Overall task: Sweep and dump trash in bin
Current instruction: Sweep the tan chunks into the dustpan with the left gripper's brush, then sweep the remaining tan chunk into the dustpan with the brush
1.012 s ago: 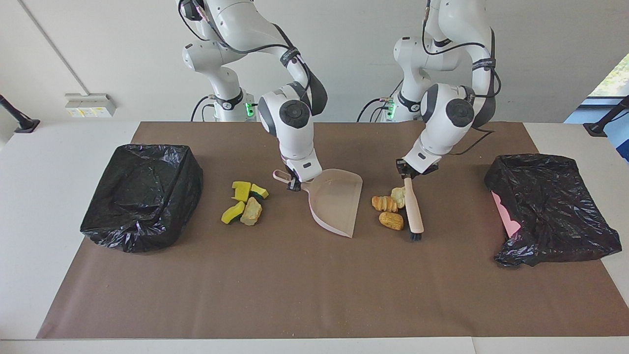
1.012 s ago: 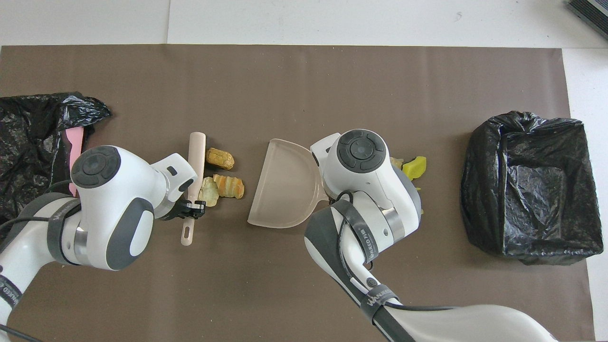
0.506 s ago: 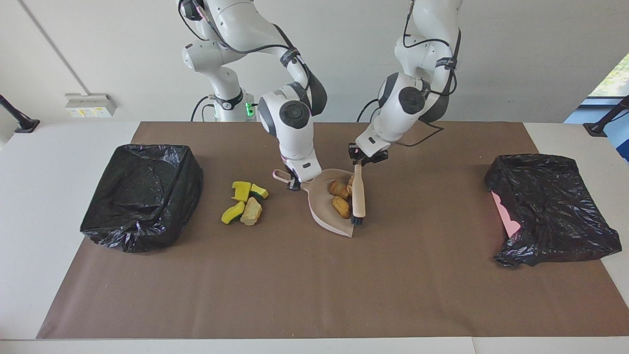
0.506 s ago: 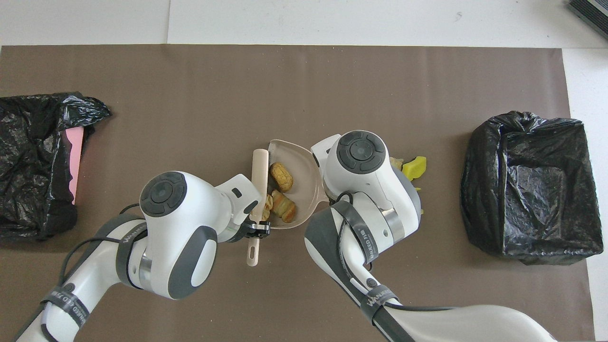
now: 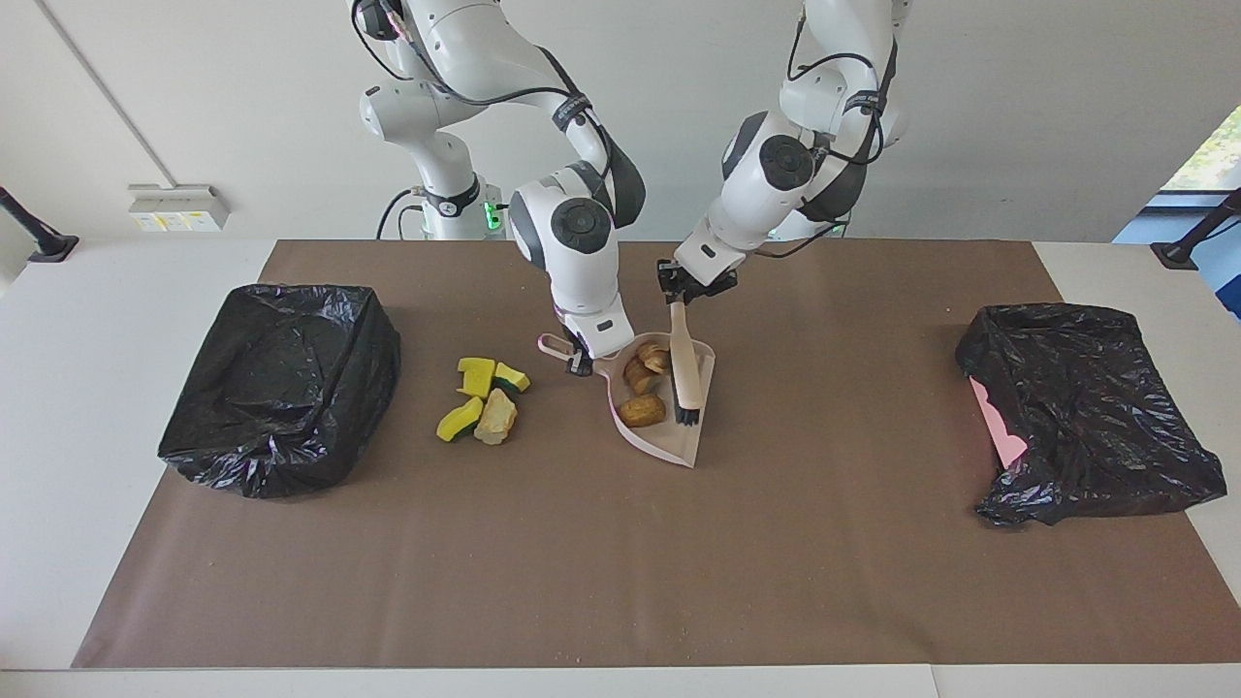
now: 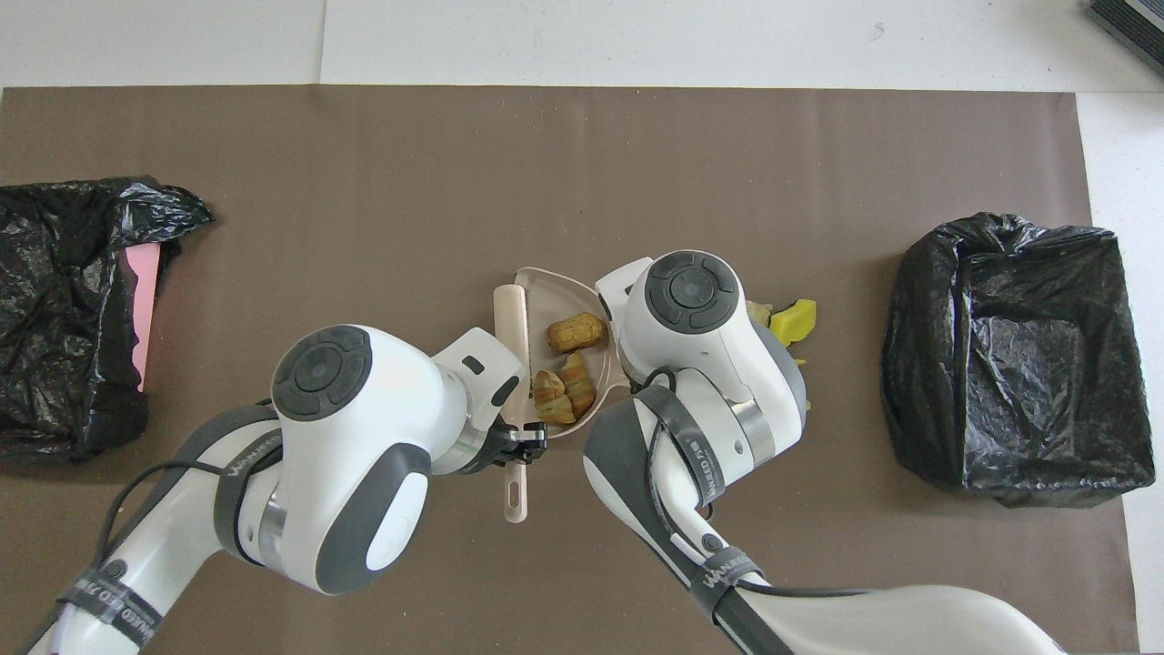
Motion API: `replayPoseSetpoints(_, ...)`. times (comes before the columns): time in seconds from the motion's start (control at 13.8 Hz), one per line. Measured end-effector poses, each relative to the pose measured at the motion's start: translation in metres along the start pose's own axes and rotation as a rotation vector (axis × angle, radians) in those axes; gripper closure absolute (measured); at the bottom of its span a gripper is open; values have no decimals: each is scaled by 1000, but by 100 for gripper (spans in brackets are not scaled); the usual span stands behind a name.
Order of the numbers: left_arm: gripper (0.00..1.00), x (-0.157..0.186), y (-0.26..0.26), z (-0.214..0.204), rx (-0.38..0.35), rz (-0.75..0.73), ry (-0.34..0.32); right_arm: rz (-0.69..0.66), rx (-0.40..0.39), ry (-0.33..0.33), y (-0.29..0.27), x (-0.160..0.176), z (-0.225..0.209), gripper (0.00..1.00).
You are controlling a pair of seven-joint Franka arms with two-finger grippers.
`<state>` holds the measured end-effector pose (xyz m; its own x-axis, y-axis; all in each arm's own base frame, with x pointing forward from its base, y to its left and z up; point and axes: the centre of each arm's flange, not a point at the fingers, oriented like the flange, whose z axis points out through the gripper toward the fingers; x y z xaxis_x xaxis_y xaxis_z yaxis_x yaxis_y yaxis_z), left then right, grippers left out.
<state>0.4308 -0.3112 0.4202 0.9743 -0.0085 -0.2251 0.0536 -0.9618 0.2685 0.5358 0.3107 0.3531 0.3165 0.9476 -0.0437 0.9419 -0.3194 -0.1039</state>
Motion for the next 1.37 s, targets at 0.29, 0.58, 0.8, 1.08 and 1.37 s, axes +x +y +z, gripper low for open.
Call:
replayPoseSetpoints(0.29,74,-24,-22,-33,46,-96,-107,2,0,0,0,0,0,69)
replayPoseSetpoints(0.58,74,-61,-8,-22,136,-214,-149,23,1,2,10,-9,0,69)
replayPoseSetpoints(0.8,74,-84,-13,-5,172,-230,-174,25,1,2,11,-10,-1,69)
replayPoseSetpoints(1.08,74,-78,-39,19,180,-271,-171,-3,1,2,11,-10,-1,69)
replayPoseSetpoints(1.37,74,-22,-103,14,102,-211,-113,-21,1,2,10,-10,-1,69)
